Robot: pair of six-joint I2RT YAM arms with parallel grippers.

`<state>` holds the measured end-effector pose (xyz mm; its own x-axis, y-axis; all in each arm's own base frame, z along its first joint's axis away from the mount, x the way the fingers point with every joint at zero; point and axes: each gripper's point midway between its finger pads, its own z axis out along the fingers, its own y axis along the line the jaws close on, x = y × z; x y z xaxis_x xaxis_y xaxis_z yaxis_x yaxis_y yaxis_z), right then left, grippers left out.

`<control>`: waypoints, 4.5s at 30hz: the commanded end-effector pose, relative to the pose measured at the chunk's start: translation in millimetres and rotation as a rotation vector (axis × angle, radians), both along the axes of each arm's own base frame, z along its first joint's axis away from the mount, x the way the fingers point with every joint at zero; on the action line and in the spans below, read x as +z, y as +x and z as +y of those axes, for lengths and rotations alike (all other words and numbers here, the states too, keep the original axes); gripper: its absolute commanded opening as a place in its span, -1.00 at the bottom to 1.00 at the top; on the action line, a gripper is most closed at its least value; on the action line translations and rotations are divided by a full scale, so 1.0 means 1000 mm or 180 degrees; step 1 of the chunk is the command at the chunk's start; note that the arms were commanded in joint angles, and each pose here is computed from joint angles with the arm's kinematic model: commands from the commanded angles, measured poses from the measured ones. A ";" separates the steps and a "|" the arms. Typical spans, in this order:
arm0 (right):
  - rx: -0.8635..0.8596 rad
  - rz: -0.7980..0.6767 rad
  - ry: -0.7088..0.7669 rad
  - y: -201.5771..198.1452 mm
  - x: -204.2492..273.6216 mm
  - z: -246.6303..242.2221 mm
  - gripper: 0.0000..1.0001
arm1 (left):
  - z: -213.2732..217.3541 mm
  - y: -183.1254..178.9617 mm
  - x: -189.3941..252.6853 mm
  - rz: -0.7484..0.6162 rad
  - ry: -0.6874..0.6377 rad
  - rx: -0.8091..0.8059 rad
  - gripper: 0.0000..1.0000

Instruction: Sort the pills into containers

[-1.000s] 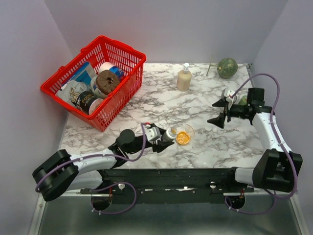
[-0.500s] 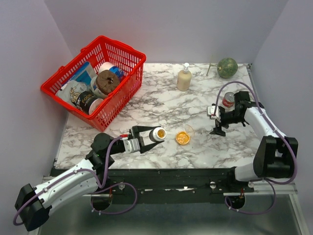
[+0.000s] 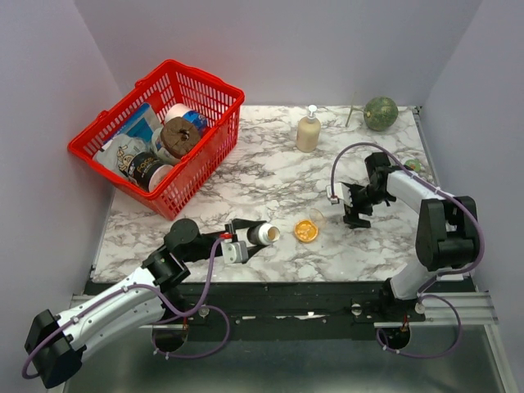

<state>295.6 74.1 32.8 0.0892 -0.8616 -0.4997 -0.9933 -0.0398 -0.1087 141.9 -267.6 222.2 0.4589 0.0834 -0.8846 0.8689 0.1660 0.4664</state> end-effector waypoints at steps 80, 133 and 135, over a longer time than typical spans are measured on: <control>0.1230 0.0868 0.2323 -0.156 0.292 0.194 -0.74 | -0.053 -0.009 0.043 0.1206 -0.0246 -0.0646 -1.00; 0.0141 0.0958 0.1840 -0.124 0.229 0.240 -0.76 | -0.023 0.059 0.121 0.1117 -0.1149 0.0669 -1.00; -0.0031 0.1028 0.1761 -0.119 0.222 0.241 -0.77 | -0.021 0.068 0.120 0.1096 -0.1118 0.0812 -1.00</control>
